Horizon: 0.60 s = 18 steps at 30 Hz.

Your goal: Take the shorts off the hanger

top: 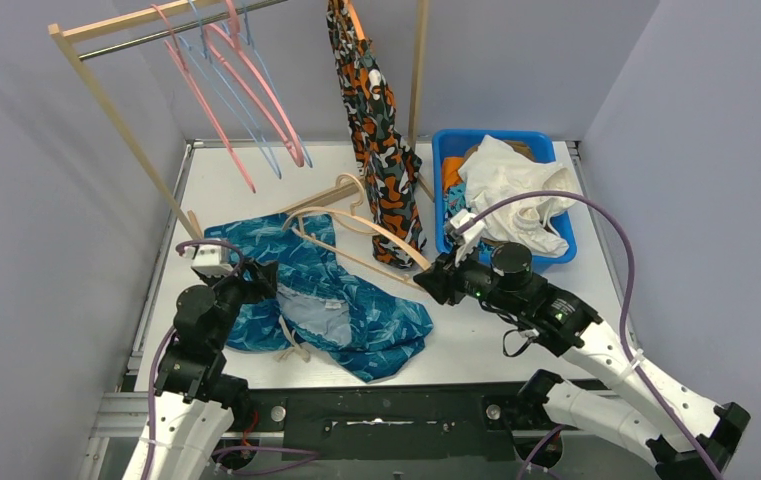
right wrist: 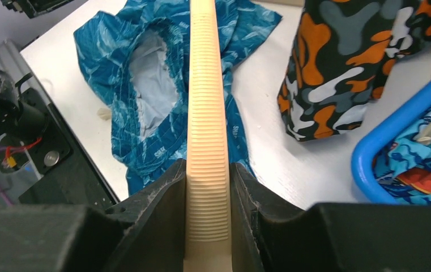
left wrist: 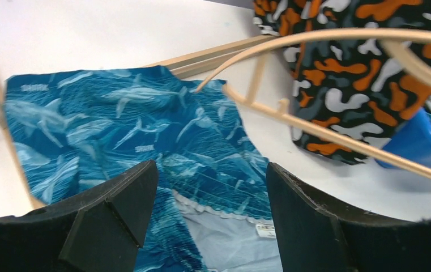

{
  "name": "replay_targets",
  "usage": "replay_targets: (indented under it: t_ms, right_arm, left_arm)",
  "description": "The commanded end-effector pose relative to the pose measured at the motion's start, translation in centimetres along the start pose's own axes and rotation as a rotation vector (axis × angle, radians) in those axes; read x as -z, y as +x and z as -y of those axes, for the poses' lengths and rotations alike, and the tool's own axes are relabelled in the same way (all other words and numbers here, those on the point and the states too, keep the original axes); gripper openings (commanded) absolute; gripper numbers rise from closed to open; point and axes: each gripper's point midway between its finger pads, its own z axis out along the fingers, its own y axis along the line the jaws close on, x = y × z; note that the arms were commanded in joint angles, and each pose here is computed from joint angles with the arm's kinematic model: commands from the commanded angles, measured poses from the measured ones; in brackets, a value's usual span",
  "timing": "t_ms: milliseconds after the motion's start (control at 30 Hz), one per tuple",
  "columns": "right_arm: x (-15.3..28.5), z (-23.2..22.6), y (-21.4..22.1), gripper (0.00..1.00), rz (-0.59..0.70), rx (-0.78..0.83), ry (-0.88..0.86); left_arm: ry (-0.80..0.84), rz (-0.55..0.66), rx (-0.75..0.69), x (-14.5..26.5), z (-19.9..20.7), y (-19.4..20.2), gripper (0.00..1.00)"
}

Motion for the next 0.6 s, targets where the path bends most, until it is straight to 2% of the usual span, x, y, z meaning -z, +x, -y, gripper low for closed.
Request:
replay_targets:
  t_ms: [0, 267, 367, 567]
  right_arm:
    - [1.3, 1.0, -5.4, 0.00, 0.182, 0.022, 0.083]
    - [1.0, 0.9, -8.1, 0.00, 0.238, 0.012, 0.157]
    - [0.6, 0.9, -9.8, 0.00, 0.251, 0.061, 0.219]
    - [-0.7, 2.7, -14.3, 0.00, 0.323, 0.062, 0.367]
  left_arm:
    - [-0.124, 0.072, 0.004, 0.4, -1.7, -2.8, 0.70]
    - [-0.110, 0.038, 0.005, -0.2, -1.4, -2.3, 0.70]
    - [-0.079, 0.041, -0.001, -0.2, -0.9, -2.3, 0.70]
    - [-0.092, 0.043, -0.002, -0.2, -1.1, -2.4, 0.70]
